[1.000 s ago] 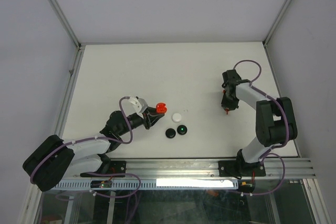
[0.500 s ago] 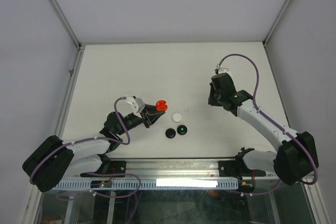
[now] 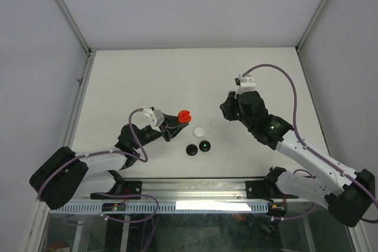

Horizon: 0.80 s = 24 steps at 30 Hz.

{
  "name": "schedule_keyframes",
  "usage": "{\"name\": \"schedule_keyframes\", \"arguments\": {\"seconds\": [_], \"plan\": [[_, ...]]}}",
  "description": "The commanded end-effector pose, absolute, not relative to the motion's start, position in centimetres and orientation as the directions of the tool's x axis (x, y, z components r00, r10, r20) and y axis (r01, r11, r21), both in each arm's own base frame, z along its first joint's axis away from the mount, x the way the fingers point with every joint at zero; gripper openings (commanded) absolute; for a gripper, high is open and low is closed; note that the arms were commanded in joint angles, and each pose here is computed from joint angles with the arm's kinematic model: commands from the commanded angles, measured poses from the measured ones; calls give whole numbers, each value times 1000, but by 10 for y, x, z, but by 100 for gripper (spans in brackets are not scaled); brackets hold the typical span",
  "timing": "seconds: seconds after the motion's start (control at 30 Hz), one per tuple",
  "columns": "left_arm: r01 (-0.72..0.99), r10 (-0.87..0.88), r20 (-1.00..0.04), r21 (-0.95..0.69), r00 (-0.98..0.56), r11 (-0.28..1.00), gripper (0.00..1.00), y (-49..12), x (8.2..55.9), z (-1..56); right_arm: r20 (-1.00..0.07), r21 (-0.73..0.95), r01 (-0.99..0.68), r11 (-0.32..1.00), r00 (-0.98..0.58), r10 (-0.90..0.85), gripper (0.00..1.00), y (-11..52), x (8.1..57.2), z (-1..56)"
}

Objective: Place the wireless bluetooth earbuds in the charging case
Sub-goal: Pick up the earbud from the center of the board, then place the earbud in the charging case.

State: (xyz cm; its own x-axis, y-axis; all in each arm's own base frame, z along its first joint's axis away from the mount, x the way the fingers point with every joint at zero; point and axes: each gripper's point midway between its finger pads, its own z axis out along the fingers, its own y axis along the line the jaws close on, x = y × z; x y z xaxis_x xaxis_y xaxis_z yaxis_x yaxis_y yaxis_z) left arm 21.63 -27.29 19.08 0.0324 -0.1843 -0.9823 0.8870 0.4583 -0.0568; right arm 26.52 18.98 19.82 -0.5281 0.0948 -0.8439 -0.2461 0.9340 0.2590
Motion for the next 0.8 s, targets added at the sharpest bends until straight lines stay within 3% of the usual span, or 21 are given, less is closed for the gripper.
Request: {"name": "schedule_keyframes", "arguments": {"seconds": [0.0,0.37,0.77], "plan": [[906,-231,-951,93,203,414,5,-281,216,228,-911,289,-356,889,-388,141,17,213,266,243],[912,-210,-934,201,288,357,6,-293,214,233,-956,276,-579,767,-247,157,17,258,234,277],[930,-260,-940,124,222,346,5,-297,216,236,-961,257,-761,596,-135,242,17,294,197,306]]}}
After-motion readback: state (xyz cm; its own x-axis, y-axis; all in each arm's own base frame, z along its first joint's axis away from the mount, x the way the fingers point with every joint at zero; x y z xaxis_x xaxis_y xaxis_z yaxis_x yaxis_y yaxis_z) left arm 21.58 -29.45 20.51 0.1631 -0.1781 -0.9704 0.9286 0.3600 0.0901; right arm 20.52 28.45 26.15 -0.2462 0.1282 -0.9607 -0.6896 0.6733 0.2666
